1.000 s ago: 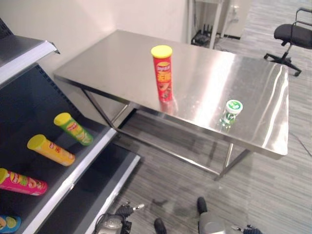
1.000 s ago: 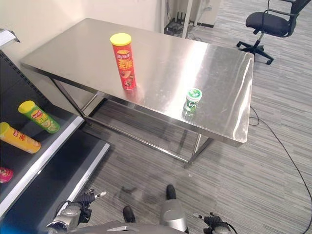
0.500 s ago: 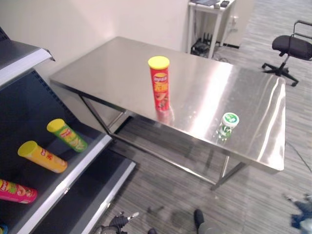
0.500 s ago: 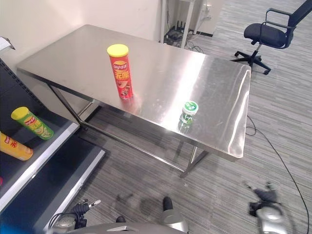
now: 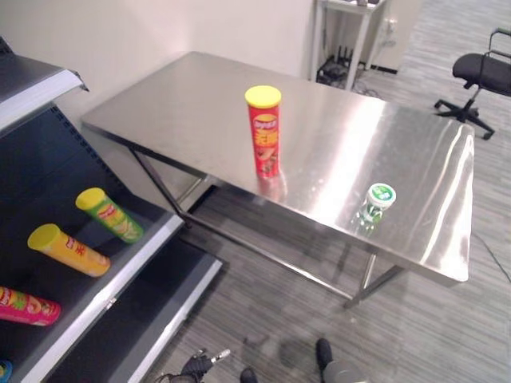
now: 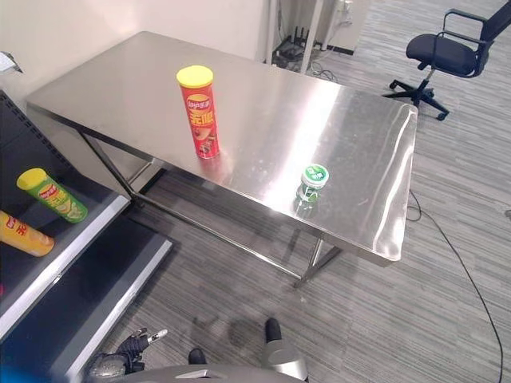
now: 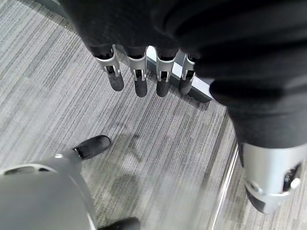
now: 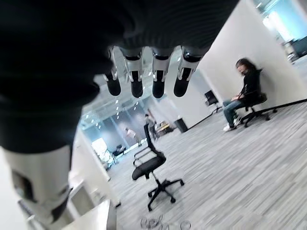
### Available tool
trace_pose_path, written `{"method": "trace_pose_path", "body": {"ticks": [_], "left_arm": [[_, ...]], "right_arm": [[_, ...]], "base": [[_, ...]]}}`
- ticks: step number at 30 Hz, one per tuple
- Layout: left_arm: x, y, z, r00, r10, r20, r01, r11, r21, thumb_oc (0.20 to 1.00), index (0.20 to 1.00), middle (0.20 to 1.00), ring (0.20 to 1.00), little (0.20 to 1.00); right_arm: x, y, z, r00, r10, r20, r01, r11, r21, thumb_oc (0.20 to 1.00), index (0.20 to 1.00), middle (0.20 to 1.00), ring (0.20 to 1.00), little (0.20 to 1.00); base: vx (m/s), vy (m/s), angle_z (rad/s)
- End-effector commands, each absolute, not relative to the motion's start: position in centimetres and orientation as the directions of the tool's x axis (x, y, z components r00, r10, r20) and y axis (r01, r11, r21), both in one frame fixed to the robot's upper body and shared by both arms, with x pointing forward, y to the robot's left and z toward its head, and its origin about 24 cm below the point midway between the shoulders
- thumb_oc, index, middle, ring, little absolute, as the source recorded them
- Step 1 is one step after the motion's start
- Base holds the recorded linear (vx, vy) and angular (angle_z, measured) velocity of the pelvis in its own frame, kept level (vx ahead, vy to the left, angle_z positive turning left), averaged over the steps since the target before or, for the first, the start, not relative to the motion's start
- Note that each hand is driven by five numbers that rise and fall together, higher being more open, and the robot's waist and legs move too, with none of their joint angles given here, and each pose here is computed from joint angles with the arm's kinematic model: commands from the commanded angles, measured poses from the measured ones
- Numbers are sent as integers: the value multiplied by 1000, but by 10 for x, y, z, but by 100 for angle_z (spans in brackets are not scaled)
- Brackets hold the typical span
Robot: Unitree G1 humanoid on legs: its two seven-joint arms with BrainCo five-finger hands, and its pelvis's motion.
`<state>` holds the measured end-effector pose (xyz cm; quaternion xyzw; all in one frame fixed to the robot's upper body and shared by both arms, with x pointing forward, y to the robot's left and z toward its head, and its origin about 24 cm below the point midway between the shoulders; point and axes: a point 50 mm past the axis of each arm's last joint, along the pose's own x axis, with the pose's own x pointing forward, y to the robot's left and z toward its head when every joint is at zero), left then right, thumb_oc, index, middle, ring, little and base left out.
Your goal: Put the goods on the table back onto the shelves and tidy them up.
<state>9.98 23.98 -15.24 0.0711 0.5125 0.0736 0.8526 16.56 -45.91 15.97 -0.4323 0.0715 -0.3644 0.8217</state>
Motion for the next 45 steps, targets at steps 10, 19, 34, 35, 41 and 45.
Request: {"method": "trace_pose_path", "body": {"ticks": [10,19,34,35,41,45], "left_arm": [[121,244,-143,547,136,-826,21,984,176,1000,1000,1000,1000,1000],[128,238,-143,557,108,-823,52,985,165,1000,1000,1000,1000,1000],[130,237,-144,548,118,-828,65,981,182,1000,1000,1000,1000,1000],[129,237,-144,546,121,-829,65,980,186,1000,1000,1000,1000,1000],[125,240,-145,536,146,-832,53,977,206,1000,1000,1000,1000,1000],[123,242,-146,530,158,-833,45,976,214,1000,1000,1000,1000,1000]], "right_arm": [[243,-369,245,985,3,173,145,539,-830,1000,1000,1000,1000,1000],[254,-320,242,966,247,75,-55,482,-875,1000,1000,1000,1000,1000],[278,-307,192,958,241,-153,-211,239,-948,1000,1000,1000,1000,1000],[280,-306,192,960,240,-143,-199,227,-954,1000,1000,1000,1000,1000],[289,-314,192,981,173,-89,-115,145,-983,1000,1000,1000,1000,1000],[293,-318,193,986,145,-78,-94,111,-989,1000,1000,1000,1000,1000]], "base": [[8,-9,4],[7,-3,1],[2,-3,1],[0,0,0],[8,-21,8],[0,-15,8]]}}
